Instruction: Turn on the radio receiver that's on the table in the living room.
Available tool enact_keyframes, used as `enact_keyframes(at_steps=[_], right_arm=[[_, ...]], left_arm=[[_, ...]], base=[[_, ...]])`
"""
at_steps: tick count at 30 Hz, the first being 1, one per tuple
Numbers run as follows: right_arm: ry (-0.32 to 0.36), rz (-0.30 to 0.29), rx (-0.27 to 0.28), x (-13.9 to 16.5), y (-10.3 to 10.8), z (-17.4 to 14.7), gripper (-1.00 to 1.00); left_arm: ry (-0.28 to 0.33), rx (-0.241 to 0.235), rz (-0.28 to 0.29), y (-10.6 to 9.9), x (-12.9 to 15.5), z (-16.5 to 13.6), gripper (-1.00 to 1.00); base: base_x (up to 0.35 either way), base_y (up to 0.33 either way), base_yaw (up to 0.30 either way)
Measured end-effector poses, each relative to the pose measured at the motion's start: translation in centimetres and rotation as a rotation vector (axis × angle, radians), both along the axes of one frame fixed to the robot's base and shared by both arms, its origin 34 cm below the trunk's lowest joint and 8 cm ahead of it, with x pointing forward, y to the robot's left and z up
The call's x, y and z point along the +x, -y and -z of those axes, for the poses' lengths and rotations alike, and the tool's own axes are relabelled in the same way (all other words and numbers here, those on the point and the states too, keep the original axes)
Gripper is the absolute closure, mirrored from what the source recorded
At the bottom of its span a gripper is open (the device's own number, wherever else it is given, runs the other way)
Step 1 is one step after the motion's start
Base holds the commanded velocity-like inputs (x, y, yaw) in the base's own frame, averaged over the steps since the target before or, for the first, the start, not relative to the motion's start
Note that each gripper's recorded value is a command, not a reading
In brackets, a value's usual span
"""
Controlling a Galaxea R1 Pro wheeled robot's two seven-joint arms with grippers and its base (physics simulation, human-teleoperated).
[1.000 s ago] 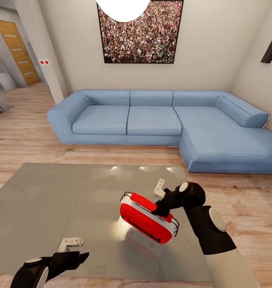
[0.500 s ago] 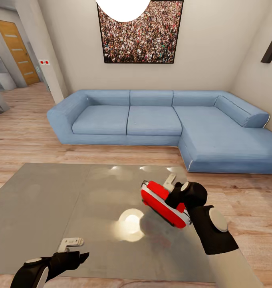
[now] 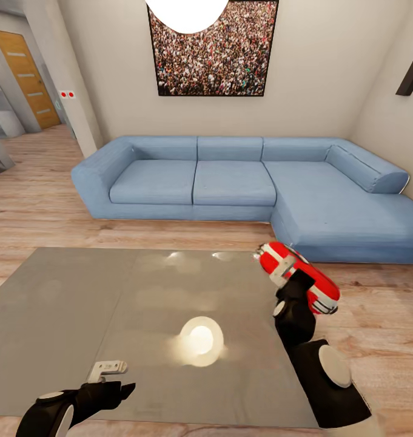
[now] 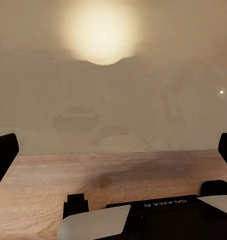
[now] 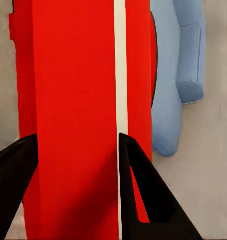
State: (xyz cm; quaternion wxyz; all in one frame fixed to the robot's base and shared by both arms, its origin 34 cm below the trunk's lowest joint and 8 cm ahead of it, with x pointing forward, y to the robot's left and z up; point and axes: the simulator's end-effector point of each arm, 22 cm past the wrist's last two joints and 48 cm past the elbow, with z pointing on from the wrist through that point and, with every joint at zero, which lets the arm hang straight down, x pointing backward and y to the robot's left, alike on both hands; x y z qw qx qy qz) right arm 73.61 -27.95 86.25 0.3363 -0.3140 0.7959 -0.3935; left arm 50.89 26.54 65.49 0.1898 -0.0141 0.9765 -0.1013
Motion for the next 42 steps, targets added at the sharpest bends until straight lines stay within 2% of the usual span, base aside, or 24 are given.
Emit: enact_keyframes(at_steps=[2,4,5,7,9,11,14,16,17,18,19,20,21,23,24,25,27,30,34,39,42], right_arm=[[0.067,-0.049,-0.053,-0.9,-1.8,0.0,1.0],[0.173,-0.104,-0.154,-2.4,-3.7,-1.1,1.0],[0.215,-0.114,-0.199,-3.2,-4.1,-1.6,1.0],[0.268,-0.137,-0.218,-4.5,-5.2,-1.7,1.0],[0.365,-0.207,-0.267,-6.6,-7.7,-2.7,1.0],[0.39,-0.23,-0.254,-7.7,-8.3,-2.3,1.0],[0.467,-0.274,-0.305,-9.2,-8.9,-3.3,1.0],[0.57,-0.354,-0.36,-10.5,-11.1,-5.2,1.0],[0.587,-0.368,-0.377,-10.8,-11.4,-5.5,1.0],[0.589,-0.381,-0.353,-11.1,-11.7,-5.1,1.0],[0.602,-0.402,-0.357,-11.4,-12.2,-5.2,1.0],[0.635,-0.46,-0.403,-12.7,-13.2,-5.2,1.0],[0.653,-0.501,-0.411,-13.4,-14.4,-5.1,1.0],[0.666,-0.544,-0.471,-15.1,-15.0,-3.2,1.0],[0.668,-0.586,-0.496,-16.2,-15.6,-1.5,1.0],[0.681,-0.619,-0.546,-17.6,-15.9,0.0,1.0],[0.665,-0.67,-0.603,-19.4,-15.9,3.1,1.0],[0.64,-0.716,-0.622,-20.6,-15.9,5.4,1.0],[0.577,-0.815,-0.63,-23.0,-16.7,9.0,1.0],[0.502,-0.858,-0.649,-24.3,-16.0,11.9,1.0],[0.465,-0.878,-0.65,-25.3,-16.6,13.5,1.0]], left_arm=[[0.0,0.001,0.0,0.0,0.0,0.0,-1.0],[0.0,0.0,0.0,0.0,0.0,0.0,-1.0],[0.0,0.0,0.0,0.0,0.0,0.0,-1.0],[0.0,-0.001,0.0,0.0,0.0,0.0,-1.0],[0.0,-0.001,0.0,0.0,0.0,0.0,-1.0],[0.0,-0.001,0.0,0.0,0.0,0.0,-1.0],[0.0,-0.002,0.0,0.0,0.0,0.0,-1.0],[-0.001,-0.007,0.001,0.2,0.0,0.0,-1.0],[-0.002,-0.008,0.002,0.2,-0.1,0.0,-1.0],[-0.003,-0.009,0.002,0.2,-0.1,0.0,-1.0],[-0.004,-0.011,0.002,0.2,-0.1,0.0,-1.0],[-0.004,-0.014,0.003,0.3,-0.1,-0.1,-1.0],[-0.004,-0.015,0.004,0.4,0.0,-0.2,-1.0],[-0.003,-0.021,0.007,0.6,0.0,-0.3,-1.0],[-0.011,-0.026,0.009,0.7,-0.1,-0.4,-1.0],[-0.025,-0.038,0.012,1.0,-0.3,-0.6,-1.0],[-0.045,-0.067,0.019,1.7,-0.4,-1.2,-1.0],[-0.045,-0.089,0.027,2.2,0.2,-1.7,-1.0],[-0.028,-0.135,0.045,3.3,1.2,-2.6,-1.0],[0.002,-0.199,0.07,4.7,3.1,-4.1,-1.0],[0.019,-0.216,0.075,5.1,4.7,-5.1,-1.0]], base=[[0.0,0.0,0.0],[0.0,0.0,0.0],[0.0,0.0,0.0],[0.0,0.0,0.0],[0.0,0.0,0.0],[0.0,0.0,0.0],[0.0,0.0,0.0],[0.0,0.0,0.0],[0.0,0.0,0.0],[0.0,0.0,0.0],[0.0,0.0,0.0],[0.0,0.0,0.0],[0.0,0.0,0.0],[0.0,0.0,0.0],[0.0,0.0,0.0],[0.0,0.0,0.0],[0.0,0.0,0.0],[0.0,0.0,0.0],[0.0,0.0,0.0],[0.0,0.0,0.0],[0.0,0.0,0.0]])
